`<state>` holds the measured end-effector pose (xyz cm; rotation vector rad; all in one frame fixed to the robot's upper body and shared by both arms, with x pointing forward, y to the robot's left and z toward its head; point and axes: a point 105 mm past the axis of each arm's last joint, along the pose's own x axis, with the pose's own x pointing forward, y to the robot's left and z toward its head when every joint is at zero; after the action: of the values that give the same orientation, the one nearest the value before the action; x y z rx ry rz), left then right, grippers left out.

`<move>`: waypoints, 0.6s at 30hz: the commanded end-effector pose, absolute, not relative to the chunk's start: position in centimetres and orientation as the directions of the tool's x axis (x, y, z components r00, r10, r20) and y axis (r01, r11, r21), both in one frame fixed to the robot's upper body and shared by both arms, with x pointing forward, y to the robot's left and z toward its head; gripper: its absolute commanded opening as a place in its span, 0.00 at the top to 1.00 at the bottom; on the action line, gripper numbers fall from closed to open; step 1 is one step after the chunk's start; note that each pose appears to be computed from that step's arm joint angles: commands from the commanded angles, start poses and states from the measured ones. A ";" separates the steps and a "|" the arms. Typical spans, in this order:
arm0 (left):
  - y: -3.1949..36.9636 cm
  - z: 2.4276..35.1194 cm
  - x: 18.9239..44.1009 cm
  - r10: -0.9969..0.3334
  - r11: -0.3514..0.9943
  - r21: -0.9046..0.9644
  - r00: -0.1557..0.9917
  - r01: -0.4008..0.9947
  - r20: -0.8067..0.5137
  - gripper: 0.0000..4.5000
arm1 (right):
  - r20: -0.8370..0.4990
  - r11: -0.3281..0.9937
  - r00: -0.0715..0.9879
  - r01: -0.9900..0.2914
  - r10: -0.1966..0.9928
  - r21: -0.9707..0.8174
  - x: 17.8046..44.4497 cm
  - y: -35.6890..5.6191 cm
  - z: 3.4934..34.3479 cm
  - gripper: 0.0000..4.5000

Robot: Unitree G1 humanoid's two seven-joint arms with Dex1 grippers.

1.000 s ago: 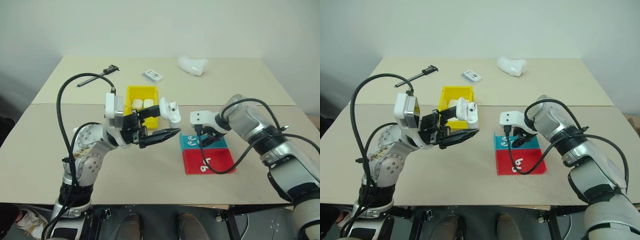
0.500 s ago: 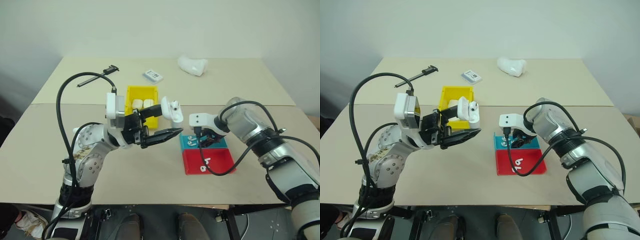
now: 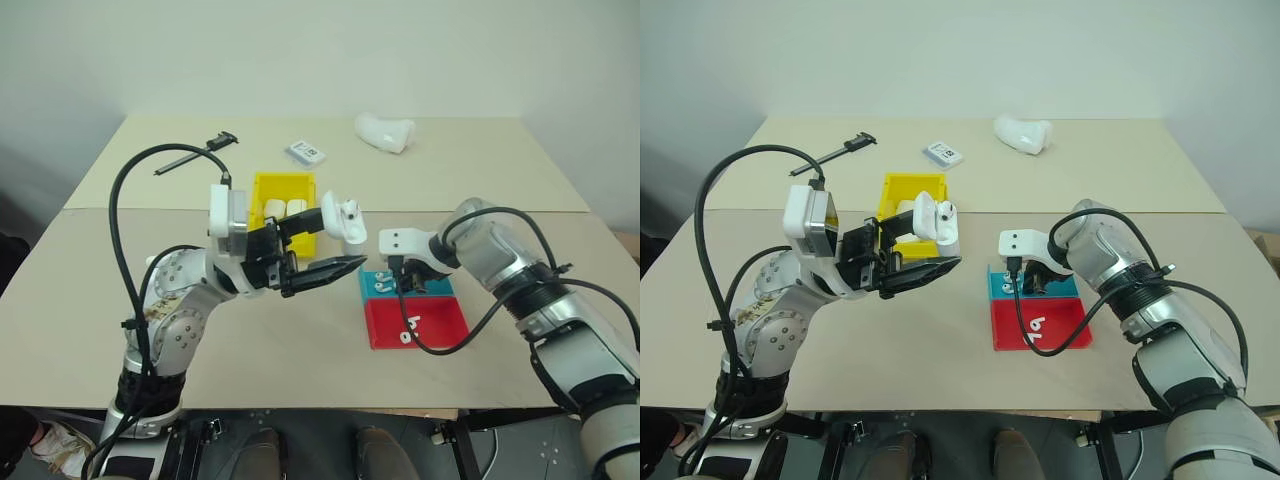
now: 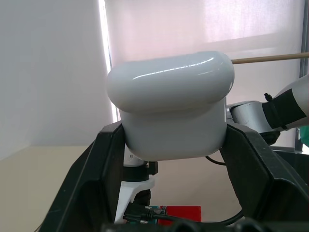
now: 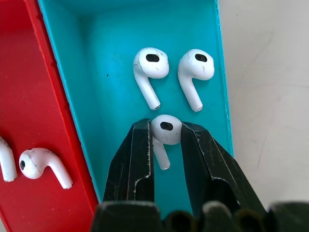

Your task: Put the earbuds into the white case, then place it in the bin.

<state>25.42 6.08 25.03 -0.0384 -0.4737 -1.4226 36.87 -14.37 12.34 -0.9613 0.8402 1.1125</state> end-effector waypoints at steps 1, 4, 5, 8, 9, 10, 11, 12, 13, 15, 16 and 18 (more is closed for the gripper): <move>5.8 25.7 24.7 -0.939 0.126 0.279 0.024 0.952 0.342 0.38 | -0.876 0.251 0.284 -0.948 0.390 -0.195 37.2 -15.0 14.0 0.86; 5.9 25.5 24.8 -0.941 0.106 0.272 0.008 0.956 0.337 0.38 | -0.804 0.374 0.377 -0.903 0.459 -0.210 37.8 -16.0 16.8 0.86; 5.9 25.6 24.9 -0.941 0.093 0.272 -0.005 0.958 0.339 0.38 | -0.748 0.406 0.414 -0.889 0.519 -0.211 37.7 -16.1 18.2 0.86; 5.7 25.9 25.2 -0.936 0.068 0.274 -0.034 0.959 0.350 0.38 | -0.548 0.449 0.478 -0.871 0.686 -0.199 36.8 -15.9 21.7 0.86; 5.6 26.0 25.4 -0.935 0.060 0.274 -0.042 0.960 0.352 0.38 | -0.430 0.461 0.491 -0.869 0.757 -0.180 36.0 -15.7 23.3 0.86; 5.5 25.9 25.7 -0.935 0.052 0.273 -0.049 0.960 0.350 0.38 | -0.291 0.476 0.501 -0.865 0.815 -0.156 35.1 -15.5 25.1 0.86; 5.4 25.9 25.8 -0.936 0.046 0.273 -0.054 0.961 0.347 0.38 | -0.192 0.487 0.506 -0.862 0.841 -0.139 34.2 -15.6 26.2 0.86; 5.5 25.8 25.9 -0.937 0.037 0.271 -0.060 0.962 0.343 0.38 | -0.098 0.493 0.504 -0.862 0.858 -0.117 33.3 -15.7 27.2 0.86; 5.5 25.7 26.0 -0.940 0.023 0.265 -0.070 0.964 0.334 0.38 | 0.007 0.476 0.478 -0.875 0.879 -0.092 32.0 -15.4 28.4 0.86; 5.3 25.5 26.3 -0.943 0.011 0.260 -0.077 0.965 0.324 0.38 | 0.150 0.419 0.408 -0.907 0.901 -0.048 29.3 -14.4 29.9 0.86; 5.2 25.5 26.4 -0.943 0.008 0.258 -0.078 0.966 0.324 0.38 | 0.190 0.393 0.379 -0.918 0.906 -0.044 28.3 -13.8 30.2 0.86; 4.8 25.5 26.7 -0.942 0.003 0.254 -0.083 0.967 0.326 0.38 | 0.257 0.332 0.312 -0.942 0.915 -0.041 26.3 -12.5 30.6 0.86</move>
<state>27.06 5.31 24.45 -0.0955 -0.4232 -1.5554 28.39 -13.31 29.77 0.1101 -0.1947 1.1752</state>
